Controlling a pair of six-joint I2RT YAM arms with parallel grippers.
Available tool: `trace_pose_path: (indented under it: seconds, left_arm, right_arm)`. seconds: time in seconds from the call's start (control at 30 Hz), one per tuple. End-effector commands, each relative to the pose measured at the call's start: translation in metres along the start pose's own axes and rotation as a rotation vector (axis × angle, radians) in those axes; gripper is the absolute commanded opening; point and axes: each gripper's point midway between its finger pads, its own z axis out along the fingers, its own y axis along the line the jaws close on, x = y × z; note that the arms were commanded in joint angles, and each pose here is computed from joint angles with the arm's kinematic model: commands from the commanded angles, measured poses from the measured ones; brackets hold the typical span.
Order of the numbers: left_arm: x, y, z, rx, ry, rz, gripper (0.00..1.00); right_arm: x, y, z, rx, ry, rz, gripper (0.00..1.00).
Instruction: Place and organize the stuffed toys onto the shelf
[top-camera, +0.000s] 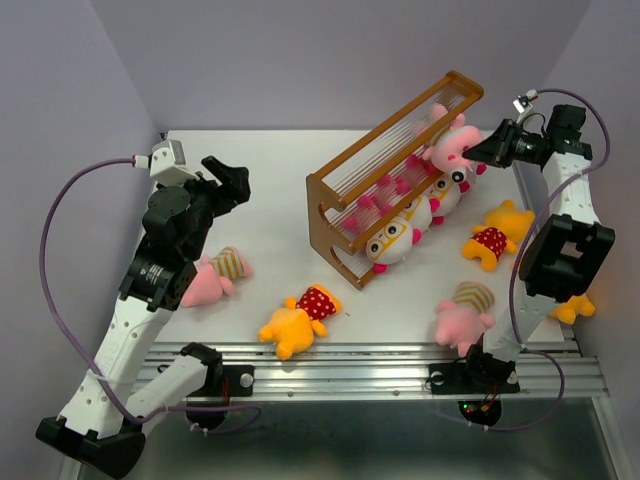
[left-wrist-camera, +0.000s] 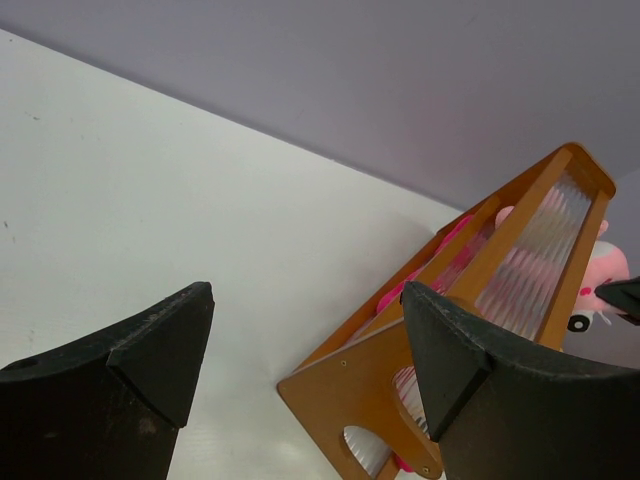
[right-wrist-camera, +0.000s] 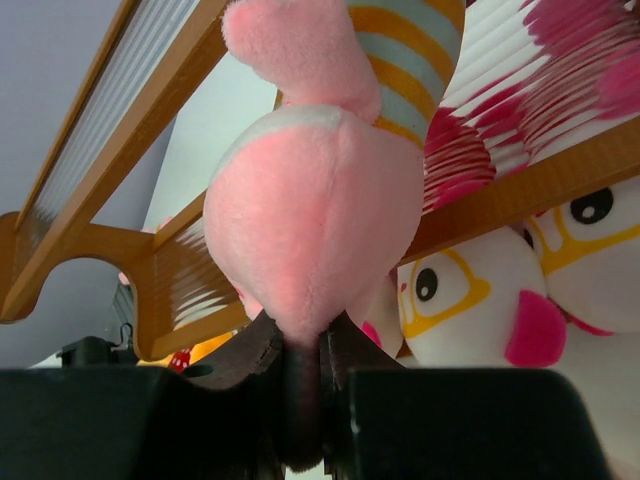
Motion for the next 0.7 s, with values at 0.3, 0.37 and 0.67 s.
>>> trace_pose_path:
  seconds: [0.3, 0.37, 0.67]
  left_arm:
    - [-0.013, -0.001, -0.007, -0.010, -0.034, -0.042, 0.87]
    - [-0.014, -0.002, -0.007, -0.012, -0.033, -0.049, 0.87]
    - [-0.008, 0.000, -0.008, -0.014, -0.016, -0.066, 0.87]
  right_arm:
    - [-0.042, -0.041, 0.024, -0.047, 0.003, -0.155, 0.01]
    - [-0.042, -0.046, 0.026, -0.045, 0.005, -0.152, 0.03]
    - [-0.051, -0.065, 0.028, 0.044, -0.014, -0.159, 0.28]
